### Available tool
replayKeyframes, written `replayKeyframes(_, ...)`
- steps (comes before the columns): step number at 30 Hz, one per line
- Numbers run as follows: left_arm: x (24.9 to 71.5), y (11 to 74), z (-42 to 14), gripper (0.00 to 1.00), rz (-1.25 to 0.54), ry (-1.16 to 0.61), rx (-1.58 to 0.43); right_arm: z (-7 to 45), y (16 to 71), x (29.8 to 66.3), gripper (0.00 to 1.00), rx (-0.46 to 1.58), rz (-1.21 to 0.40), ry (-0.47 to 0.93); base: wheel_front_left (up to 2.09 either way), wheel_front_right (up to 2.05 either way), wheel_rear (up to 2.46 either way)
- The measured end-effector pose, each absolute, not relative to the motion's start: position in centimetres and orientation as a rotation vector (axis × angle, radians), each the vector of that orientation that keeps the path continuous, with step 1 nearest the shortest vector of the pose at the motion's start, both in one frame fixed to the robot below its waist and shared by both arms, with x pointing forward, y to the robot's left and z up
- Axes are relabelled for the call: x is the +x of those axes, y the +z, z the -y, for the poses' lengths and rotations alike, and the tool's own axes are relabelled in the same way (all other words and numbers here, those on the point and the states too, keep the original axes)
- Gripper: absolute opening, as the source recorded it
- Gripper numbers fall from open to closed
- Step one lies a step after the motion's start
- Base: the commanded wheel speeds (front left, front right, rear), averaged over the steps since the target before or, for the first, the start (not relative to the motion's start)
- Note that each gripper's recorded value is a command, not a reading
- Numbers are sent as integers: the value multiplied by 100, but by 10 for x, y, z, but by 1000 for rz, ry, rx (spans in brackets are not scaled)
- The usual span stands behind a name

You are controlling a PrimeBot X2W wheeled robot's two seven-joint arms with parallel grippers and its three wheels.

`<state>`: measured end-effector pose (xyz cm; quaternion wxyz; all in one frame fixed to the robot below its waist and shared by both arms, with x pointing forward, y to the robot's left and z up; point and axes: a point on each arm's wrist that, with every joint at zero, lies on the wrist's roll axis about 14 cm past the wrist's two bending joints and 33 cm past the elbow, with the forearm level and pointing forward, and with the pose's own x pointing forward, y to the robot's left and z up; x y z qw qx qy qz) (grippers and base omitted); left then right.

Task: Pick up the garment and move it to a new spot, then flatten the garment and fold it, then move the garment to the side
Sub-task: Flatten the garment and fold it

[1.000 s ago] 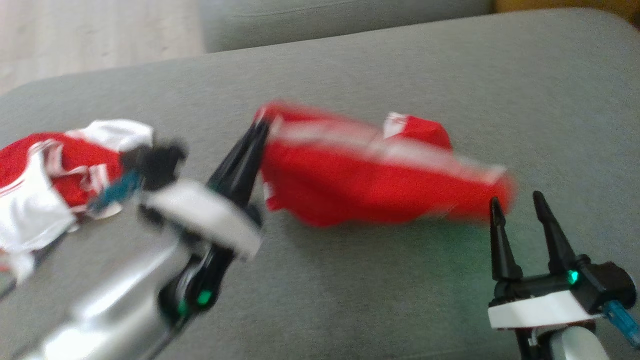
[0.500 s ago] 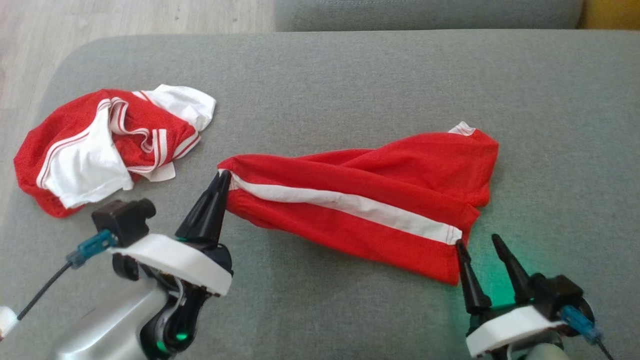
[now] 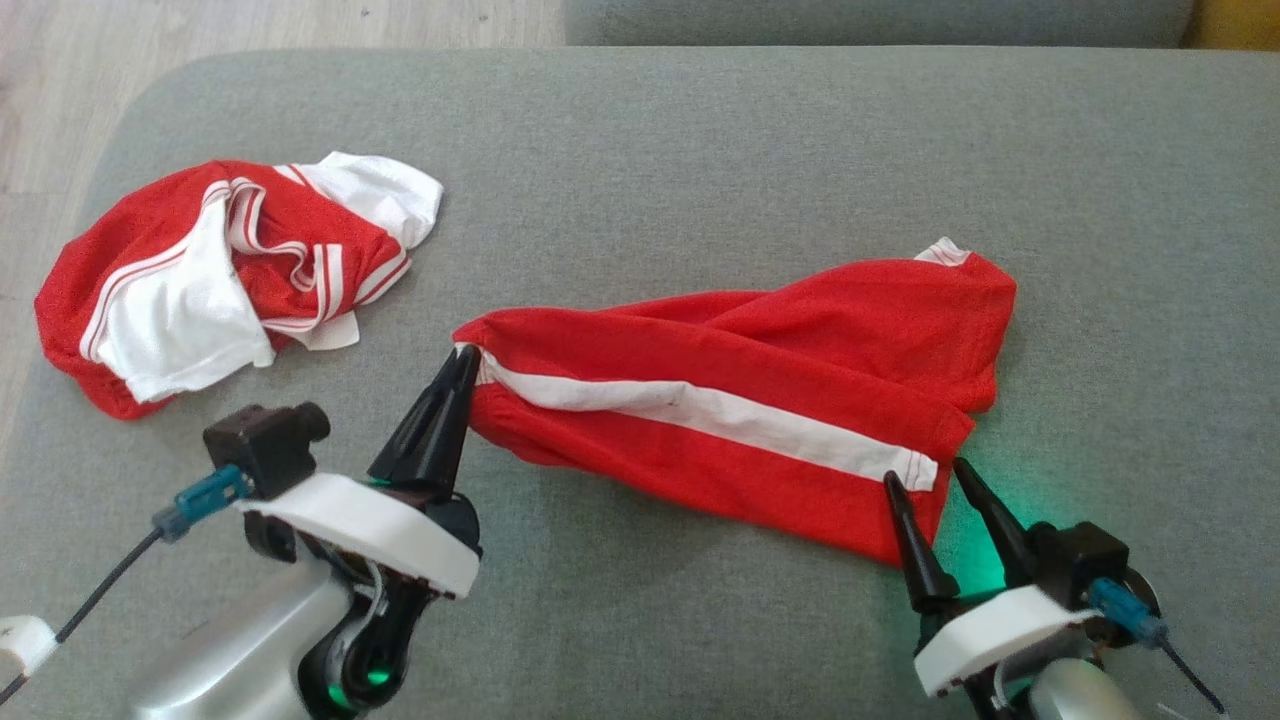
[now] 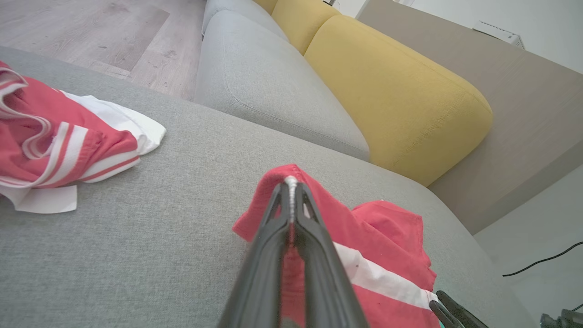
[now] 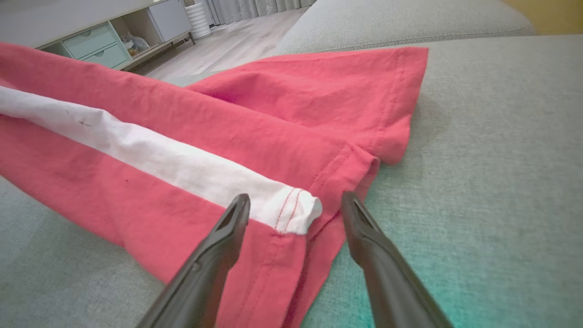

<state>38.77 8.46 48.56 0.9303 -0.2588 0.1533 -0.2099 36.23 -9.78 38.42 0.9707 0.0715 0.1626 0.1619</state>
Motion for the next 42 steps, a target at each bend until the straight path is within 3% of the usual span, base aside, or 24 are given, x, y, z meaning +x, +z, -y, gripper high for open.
replayKeyframes(3, 387, 485, -86, 0, -313, -428, -532, 93, 383, 364, 100, 139, -332, 343, 0, 0, 0)
replayKeyframes(4, 387, 485, -86, 0, -313, -426, -532, 90, 383, 364, 93, 138, -335, 352, 0, 0, 0)
replayKeyframes(8, 387, 485, -87, 0, -310, -419, -532, 88, 380, 363, 45, 133, -345, 362, 0, 0, 0)
replayKeyframes(11, 386, 486, -87, 0, -308, -423, -535, 87, 380, 363, 0, 133, -345, 363, 0, 0, 0)
replayKeyframes(18, 388, 488, -86, 0, -301, -424, -540, 91, 384, 365, 0, 107, -329, 361, 0, 0, 0)
replayKeyframes(22, 392, 500, -85, 0, -265, -440, -548, 102, 412, 379, 0, 80, -227, 334, 0, 0, 0)
replayKeyframes(29, 392, 563, -60, 0, -109, -592, -536, 156, 519, 400, 0, -35, 120, 208, 0, 0, 0)
replayKeyframes(34, 400, 641, -36, 0, 72, -750, -489, 198, 596, 400, 0, -161, 344, 102, 0, 0, 0)
replayKeyframes(42, 443, 716, -1, 0, 208, -901, -314, 216, 688, 444, 0, -352, 580, 86, 0, 0, 0)
